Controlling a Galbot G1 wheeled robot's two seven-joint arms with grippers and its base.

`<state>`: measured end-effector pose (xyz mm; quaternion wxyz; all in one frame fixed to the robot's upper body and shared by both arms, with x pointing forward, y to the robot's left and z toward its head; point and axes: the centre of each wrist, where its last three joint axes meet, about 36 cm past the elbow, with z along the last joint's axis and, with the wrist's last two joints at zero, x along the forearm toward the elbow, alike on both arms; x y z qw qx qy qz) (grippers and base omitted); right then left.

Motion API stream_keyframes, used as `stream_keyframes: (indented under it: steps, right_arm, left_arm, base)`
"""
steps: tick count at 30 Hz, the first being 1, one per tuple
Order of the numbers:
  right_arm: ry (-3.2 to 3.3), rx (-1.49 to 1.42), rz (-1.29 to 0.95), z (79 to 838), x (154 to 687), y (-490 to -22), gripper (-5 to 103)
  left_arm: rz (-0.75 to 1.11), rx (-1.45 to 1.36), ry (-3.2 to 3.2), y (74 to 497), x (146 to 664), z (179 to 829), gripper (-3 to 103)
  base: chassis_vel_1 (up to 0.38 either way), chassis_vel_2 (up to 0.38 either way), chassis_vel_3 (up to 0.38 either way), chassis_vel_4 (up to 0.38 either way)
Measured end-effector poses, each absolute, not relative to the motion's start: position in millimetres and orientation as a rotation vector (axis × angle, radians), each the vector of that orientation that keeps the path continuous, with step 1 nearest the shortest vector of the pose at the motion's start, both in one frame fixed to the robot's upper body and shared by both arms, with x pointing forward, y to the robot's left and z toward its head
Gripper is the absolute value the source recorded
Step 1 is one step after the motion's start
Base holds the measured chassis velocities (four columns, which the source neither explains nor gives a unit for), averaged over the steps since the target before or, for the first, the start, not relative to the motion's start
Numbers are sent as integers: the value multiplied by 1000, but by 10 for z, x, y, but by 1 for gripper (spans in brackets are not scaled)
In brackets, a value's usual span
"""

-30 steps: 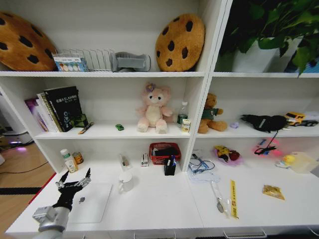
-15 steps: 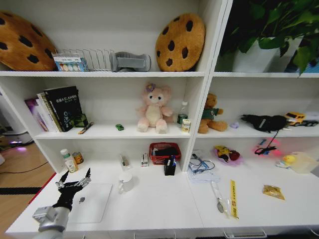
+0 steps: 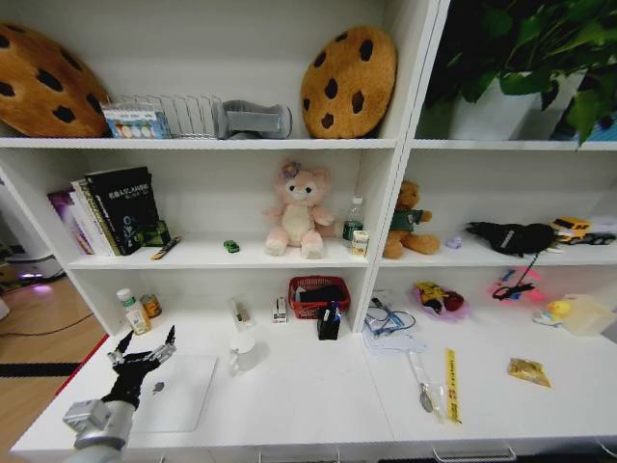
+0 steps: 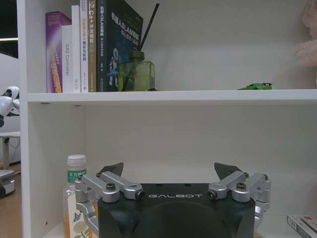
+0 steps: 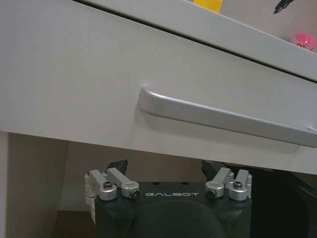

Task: Organize the objects on the table.

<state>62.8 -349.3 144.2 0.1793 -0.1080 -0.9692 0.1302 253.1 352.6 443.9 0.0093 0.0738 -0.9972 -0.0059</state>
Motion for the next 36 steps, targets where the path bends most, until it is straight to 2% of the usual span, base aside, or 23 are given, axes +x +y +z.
stream_keyframes:
  steps: [2, 20, 28, 36]
  right_arm:
    - [-2747, -289, 365, 1495, 489, -3411, 98]
    - [-2789, -260, 304, 2083, -441, -3091, 100]
    - [-2936, -302, 267, 2692, 2, -3116, 100]
    - [-3058, -209, 263, 3358, 761, -3417, 100]
  left_arm:
    - [-19, 230, -3115, 3525, 2532, 4439, 100]
    - [-19, 230, -3114, 3526, 2532, 4439, 100]
    - [-19, 230, -3114, 3526, 2531, 4439, 100]
    - [-19, 230, -3115, 3525, 2532, 4439, 100]
  base:
    - [0, 0, 0, 0]
    - [0, 0, 0, 0]
    - [0, 0, 0, 0]
    - [0, 0, 0, 0]
